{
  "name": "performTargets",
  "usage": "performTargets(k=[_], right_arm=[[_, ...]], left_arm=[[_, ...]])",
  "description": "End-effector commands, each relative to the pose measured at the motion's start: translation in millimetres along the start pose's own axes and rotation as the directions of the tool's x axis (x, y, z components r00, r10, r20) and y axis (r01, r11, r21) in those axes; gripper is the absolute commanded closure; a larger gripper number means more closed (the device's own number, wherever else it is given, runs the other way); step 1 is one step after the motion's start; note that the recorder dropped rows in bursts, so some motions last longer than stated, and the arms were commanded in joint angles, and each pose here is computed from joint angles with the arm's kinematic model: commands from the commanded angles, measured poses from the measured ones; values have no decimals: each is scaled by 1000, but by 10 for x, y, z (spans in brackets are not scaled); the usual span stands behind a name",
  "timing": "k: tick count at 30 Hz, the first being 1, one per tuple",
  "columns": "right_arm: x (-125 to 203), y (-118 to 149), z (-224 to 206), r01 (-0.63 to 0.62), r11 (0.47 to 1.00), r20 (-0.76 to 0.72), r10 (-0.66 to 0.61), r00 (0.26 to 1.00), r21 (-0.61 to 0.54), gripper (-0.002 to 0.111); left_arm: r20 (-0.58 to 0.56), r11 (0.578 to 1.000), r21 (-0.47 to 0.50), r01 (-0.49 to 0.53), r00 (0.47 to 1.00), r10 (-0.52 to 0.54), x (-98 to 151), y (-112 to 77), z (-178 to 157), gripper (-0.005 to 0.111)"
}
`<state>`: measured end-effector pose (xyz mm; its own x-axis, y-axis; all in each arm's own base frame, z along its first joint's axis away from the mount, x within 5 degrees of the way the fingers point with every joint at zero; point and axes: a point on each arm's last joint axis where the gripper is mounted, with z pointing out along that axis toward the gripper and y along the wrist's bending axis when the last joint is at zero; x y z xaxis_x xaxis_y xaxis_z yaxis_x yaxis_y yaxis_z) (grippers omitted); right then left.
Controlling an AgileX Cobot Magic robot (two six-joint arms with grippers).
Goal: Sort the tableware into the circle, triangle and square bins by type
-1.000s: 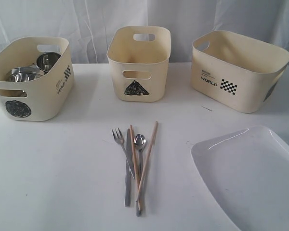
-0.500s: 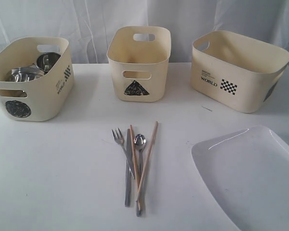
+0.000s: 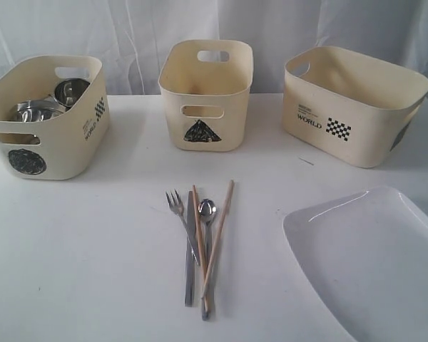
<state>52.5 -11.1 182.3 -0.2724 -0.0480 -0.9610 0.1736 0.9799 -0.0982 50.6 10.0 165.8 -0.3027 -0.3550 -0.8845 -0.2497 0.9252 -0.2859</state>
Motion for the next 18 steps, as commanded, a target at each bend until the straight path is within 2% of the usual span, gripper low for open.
performTargets(k=[1,2,3,5,6,8,13,18], right_arm=[[0,0,-1,8,1000,6,-8,1000,1,108],[0,0,-1,8,1000,6,-8,1000,1,108],[0,0,-1,8,1000,6,-8,1000,1,108],[0,0,-1,8,1000,6,-8,1000,1,108],[0,0,-1,8,1000,6,-8,1000,1,108],[0,0,-1,8,1000,6,-8,1000,1,108],[0,0,-1,8,1000,6,-8,1000,1,108],[0,0,-1,8,1000,6,-8,1000,1,108]], left_arm=[[-32,990,103,-91,995,95,33,-54,0,107],[-27,976,127,-176,983,181,37,-65,-1,107],[-10,944,144,-296,954,300,38,-73,-2,107],[33,834,168,-526,848,528,44,-90,-4,107],[45,801,188,-568,820,571,52,-106,-8,107],[33,814,206,-543,835,549,65,-115,-10,107],[-6,902,209,-378,922,387,65,-115,-10,107],[-21,915,195,-353,931,364,72,-108,-10,107]])
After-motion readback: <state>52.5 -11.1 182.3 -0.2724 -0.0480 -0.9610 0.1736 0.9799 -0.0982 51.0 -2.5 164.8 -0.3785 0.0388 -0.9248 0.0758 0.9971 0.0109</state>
